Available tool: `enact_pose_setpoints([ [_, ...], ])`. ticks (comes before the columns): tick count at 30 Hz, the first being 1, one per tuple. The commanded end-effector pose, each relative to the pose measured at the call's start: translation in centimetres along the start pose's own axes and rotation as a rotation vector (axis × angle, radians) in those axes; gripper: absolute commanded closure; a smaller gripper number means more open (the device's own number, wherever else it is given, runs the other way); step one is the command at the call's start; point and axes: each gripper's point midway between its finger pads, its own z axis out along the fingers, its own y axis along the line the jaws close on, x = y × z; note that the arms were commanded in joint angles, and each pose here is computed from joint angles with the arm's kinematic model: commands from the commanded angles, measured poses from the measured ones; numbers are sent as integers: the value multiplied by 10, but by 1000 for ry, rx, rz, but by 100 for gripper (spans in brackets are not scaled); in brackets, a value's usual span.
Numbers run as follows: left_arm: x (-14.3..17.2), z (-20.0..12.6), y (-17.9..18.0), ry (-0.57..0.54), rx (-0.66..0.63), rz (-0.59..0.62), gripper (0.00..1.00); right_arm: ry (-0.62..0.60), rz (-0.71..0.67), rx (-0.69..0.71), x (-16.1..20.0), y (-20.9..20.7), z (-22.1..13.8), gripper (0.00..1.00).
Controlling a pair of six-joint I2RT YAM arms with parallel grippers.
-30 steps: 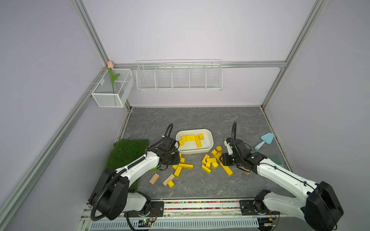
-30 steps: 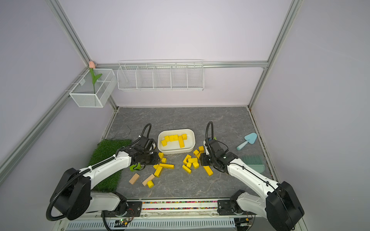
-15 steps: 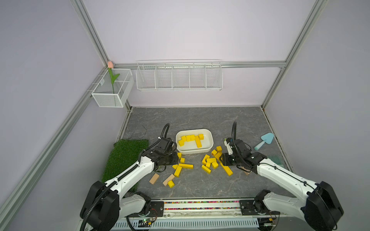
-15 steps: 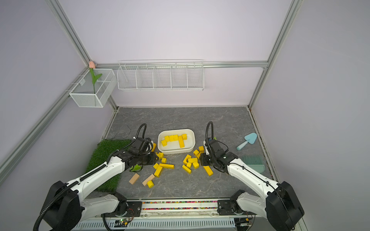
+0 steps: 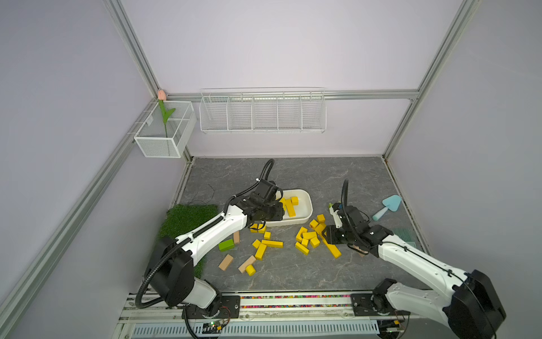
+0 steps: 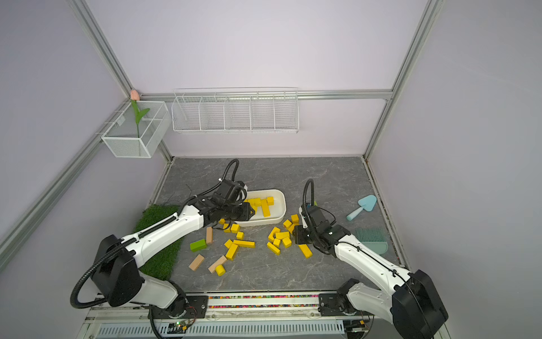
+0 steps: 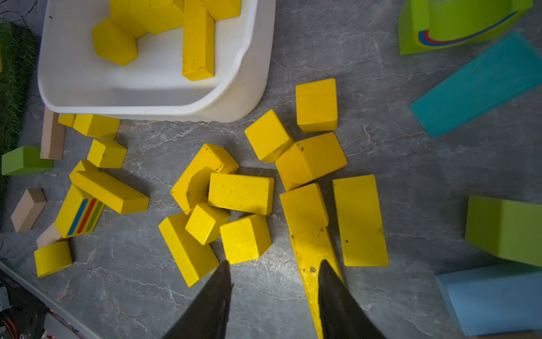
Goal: Pick out the yellow building blocks
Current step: Place the building block in the storage box.
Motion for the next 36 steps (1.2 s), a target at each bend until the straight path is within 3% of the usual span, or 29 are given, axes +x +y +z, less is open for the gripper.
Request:
enact_pose_setpoints([
  [1,-5,13,-11,16,-19,3,81,-16,17,-15,0,-1,-2,50],
  [14,-24,74,-47,83,-25,33,80,-47,21,-36,2,-1,-8,48],
  [36,-26,138,-60,122,-10,-7,79,-47,13,-87,4,3,-7,46],
])
